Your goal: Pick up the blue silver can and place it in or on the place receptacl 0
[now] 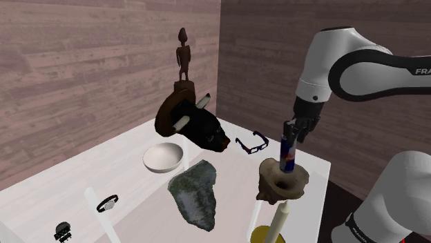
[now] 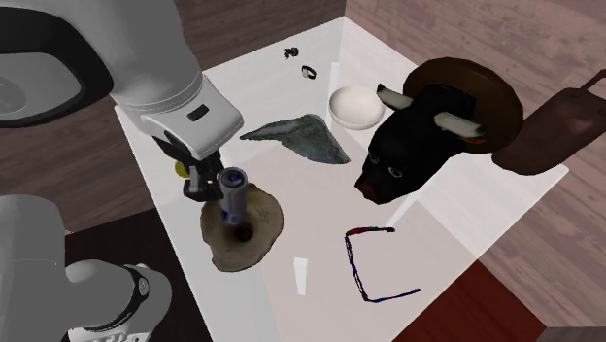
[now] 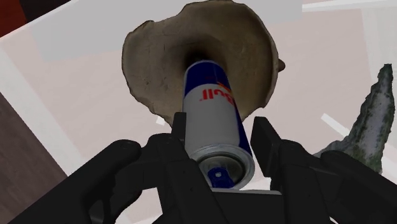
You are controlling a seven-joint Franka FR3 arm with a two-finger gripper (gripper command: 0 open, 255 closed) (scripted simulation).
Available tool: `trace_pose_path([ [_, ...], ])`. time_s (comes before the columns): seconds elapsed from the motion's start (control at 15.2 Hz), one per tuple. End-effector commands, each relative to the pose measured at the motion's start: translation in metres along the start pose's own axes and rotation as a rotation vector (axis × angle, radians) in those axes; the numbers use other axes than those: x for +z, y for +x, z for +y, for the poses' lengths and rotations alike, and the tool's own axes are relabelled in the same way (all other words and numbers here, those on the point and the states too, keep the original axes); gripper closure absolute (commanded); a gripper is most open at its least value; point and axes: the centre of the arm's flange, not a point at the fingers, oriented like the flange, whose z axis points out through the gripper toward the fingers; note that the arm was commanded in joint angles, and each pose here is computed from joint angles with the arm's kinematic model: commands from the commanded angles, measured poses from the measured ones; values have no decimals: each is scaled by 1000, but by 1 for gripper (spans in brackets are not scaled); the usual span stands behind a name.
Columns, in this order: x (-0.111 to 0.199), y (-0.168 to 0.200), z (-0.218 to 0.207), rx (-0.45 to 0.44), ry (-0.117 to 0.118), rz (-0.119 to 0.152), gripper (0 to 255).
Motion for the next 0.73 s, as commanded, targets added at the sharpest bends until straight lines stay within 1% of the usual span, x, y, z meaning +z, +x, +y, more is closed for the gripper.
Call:
trace_pose_path([
  [0.0, 11, -1, -1, 0, 0, 1, 255],
  [0.26, 31, -1, -1, 0, 0, 1, 255],
  [0.66, 31, -1, -1, 0, 0, 1, 255],
])
